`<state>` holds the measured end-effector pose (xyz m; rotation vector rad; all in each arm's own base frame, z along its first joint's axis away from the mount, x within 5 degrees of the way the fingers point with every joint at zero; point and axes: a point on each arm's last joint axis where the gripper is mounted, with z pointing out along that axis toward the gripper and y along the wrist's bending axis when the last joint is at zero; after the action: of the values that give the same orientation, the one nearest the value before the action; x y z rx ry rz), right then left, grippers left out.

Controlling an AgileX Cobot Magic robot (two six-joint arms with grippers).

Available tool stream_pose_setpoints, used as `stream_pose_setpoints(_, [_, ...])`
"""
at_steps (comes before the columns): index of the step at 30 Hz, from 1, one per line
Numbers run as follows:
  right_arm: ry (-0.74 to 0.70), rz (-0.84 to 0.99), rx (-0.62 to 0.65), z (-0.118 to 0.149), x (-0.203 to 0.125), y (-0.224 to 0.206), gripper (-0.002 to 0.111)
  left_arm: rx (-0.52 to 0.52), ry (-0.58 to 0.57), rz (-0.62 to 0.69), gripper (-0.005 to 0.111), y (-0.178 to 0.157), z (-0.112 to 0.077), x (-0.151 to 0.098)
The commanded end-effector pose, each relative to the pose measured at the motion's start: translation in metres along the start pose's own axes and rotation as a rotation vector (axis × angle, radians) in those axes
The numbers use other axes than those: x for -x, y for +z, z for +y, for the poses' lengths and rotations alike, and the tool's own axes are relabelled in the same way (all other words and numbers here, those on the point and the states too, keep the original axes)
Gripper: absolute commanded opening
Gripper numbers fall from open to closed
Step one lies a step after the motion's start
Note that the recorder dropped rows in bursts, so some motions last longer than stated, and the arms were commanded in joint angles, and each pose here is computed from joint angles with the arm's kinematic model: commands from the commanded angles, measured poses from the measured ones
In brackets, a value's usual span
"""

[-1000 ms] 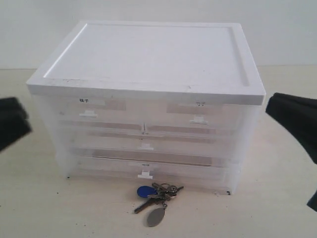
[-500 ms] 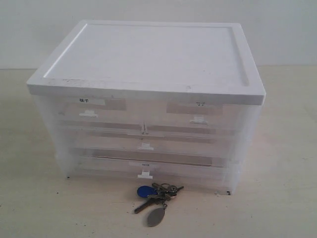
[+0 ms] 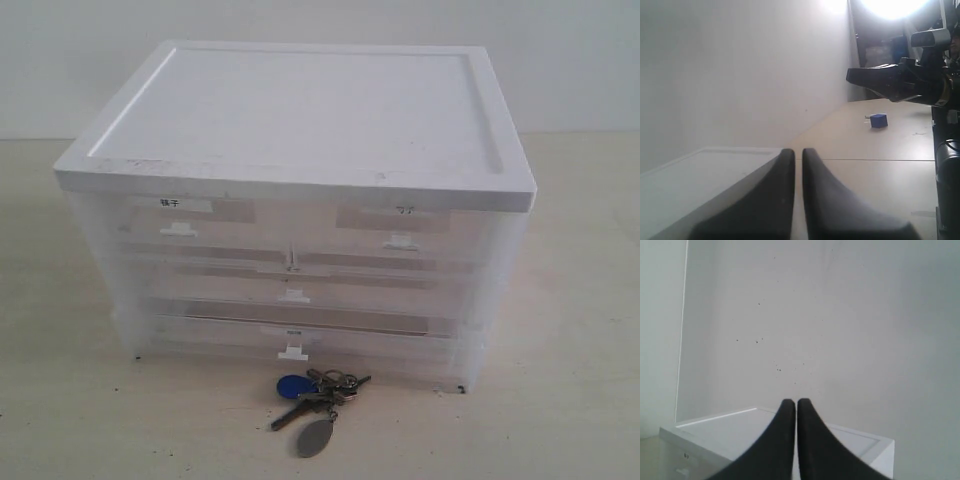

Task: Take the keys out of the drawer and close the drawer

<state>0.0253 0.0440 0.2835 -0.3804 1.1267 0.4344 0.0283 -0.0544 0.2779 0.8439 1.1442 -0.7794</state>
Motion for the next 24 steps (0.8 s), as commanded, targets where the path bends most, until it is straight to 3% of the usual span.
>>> stream_pose_setpoints(1, [-0.003, -0.007, 0.005, 0.001, 0.002, -0.001, 0.000, -0.005, -0.005, 0.001, 0.004, -0.001, 0.000, -0.001])
stream_pose_setpoints(20, [-0.004, -0.013, 0.033, 0.003, 0.002, -0.001, 0.000, -0.005, 0.000, 0.001, 0.004, -0.001, 0.000, -0.001])
stream_pose_setpoints(24, [-0.004, -0.013, 0.033, 0.003, 0.002, -0.001, 0.000, -0.006, -0.036, 0.036, 0.004, -0.002, -0.003, -0.014])
